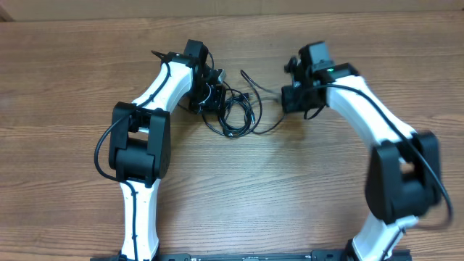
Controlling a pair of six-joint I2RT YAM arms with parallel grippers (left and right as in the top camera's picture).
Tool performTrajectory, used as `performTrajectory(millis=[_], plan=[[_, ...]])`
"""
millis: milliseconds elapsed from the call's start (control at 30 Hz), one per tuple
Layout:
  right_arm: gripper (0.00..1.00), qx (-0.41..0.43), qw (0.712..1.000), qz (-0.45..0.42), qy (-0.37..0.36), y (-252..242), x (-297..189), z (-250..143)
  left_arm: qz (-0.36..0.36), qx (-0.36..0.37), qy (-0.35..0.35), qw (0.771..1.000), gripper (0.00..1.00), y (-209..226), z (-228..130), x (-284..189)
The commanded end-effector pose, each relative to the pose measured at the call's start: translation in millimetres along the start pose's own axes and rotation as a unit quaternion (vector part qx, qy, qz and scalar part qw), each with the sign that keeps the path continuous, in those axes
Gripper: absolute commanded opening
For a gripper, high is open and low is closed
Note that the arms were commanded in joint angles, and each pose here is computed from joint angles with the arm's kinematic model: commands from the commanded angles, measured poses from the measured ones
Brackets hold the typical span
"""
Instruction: Untangle cables
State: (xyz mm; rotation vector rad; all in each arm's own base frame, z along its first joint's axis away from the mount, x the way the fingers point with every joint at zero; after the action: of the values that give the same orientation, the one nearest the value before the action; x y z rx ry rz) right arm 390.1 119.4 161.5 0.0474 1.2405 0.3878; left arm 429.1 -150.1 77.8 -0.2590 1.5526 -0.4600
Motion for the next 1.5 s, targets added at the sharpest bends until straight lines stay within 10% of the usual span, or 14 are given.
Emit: performTrajectory(millis=[0, 800, 1000, 1233, 1467], plan=[[0.04, -0.03, 0.996, 0.011, -0.08, 22.5, -64.5, 15.6, 0.033, -0.003, 0.01, 0.999, 0.04, 10.2, -3.0, 9.9], [0.04, -0.053, 0.985, 0.126, -0.108, 53.8, -97.6, 11.2, 0.03, -0.006, 0.015, 0.999, 0.07, 9.6, -4.5, 9.7], [0.04, -0.052, 0.986, 0.122, -0.105, 52.9, -97.2, 10.3, 0.006, -0.01, 0.019, 1.0, 0.54, 7.8, -4.0, 4.5], [0.04, -0.052, 0.985, 0.122, -0.106, 53.0, -97.1, 10.8, 0.006, -0.012, 0.018, 1.0, 0.51, 9.1, -3.7, 3.9], [0.72, -0.042, 0.987, 0.122, -0.091, 51.2, -90.3, 8.7, 0.006, -0.012, 0.018, 1.0, 0.11, 9.2, -3.6, 3.9]])
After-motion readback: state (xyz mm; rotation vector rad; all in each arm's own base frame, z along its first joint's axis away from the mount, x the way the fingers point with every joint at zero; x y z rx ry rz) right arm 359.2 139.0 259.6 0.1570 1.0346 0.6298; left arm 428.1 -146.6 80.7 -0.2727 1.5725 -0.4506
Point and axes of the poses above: each gripper's point midway between its finger pads, its own x axis out along the fingers, its own y axis along the line the jaws close on, z = x × y, the point moved 8 cm from there along -x, back along the fingers, and after that the axes turned 2 degrees about -x, right-handed, at the moved point
